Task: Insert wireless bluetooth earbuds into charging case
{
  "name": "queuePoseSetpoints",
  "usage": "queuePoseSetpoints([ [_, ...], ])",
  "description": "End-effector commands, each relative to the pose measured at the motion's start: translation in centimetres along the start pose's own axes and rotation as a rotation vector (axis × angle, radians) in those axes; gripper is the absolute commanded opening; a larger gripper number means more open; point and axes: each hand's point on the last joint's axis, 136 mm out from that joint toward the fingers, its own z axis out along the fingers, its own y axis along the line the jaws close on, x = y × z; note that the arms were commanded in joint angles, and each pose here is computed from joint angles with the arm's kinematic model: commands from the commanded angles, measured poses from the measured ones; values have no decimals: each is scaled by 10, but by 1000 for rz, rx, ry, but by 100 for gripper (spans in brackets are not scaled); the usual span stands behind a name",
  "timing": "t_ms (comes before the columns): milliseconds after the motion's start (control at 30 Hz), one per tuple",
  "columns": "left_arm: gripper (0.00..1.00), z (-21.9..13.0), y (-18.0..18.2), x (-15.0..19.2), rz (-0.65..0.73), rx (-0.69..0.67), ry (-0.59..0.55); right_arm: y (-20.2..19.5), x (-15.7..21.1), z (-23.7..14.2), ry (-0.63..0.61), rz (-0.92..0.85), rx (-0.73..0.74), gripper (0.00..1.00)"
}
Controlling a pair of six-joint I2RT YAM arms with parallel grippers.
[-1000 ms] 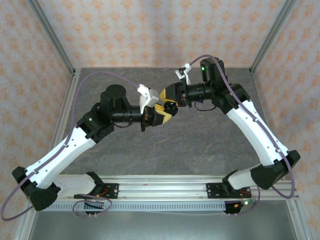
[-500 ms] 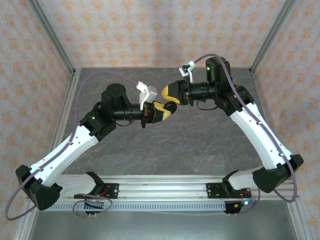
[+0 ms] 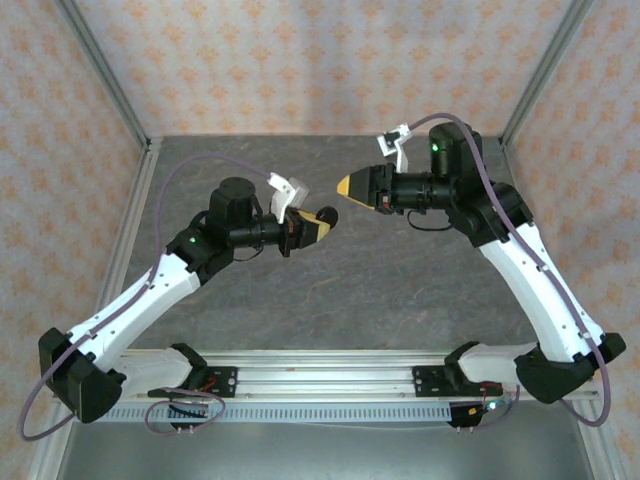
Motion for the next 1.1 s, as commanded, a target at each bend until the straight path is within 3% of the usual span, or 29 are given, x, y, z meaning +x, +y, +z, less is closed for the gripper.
queuePoseSetpoints([
  [0, 0, -1, 32, 9, -79, -120, -5, -55, -9, -30, -153, 15, 270, 40],
  [200, 0, 19, 88, 36, -214, -238, 63, -143, 2, -60, -262, 202, 522, 51],
  [433, 0, 81, 124, 70, -323, -215, 224, -219, 29, -81, -314, 355, 703, 62],
  [567, 0, 120, 142, 75, -366, -218, 253, -245, 35, -84, -316, 340, 770, 73],
  [833, 1, 216, 165, 84, -436, -216, 292, -286, 19, -114, -432, 220, 1002, 87],
  [1067, 16, 270, 179, 95, -472, -258, 319, -309, 6, -133, -514, 82, 1158, 98],
])
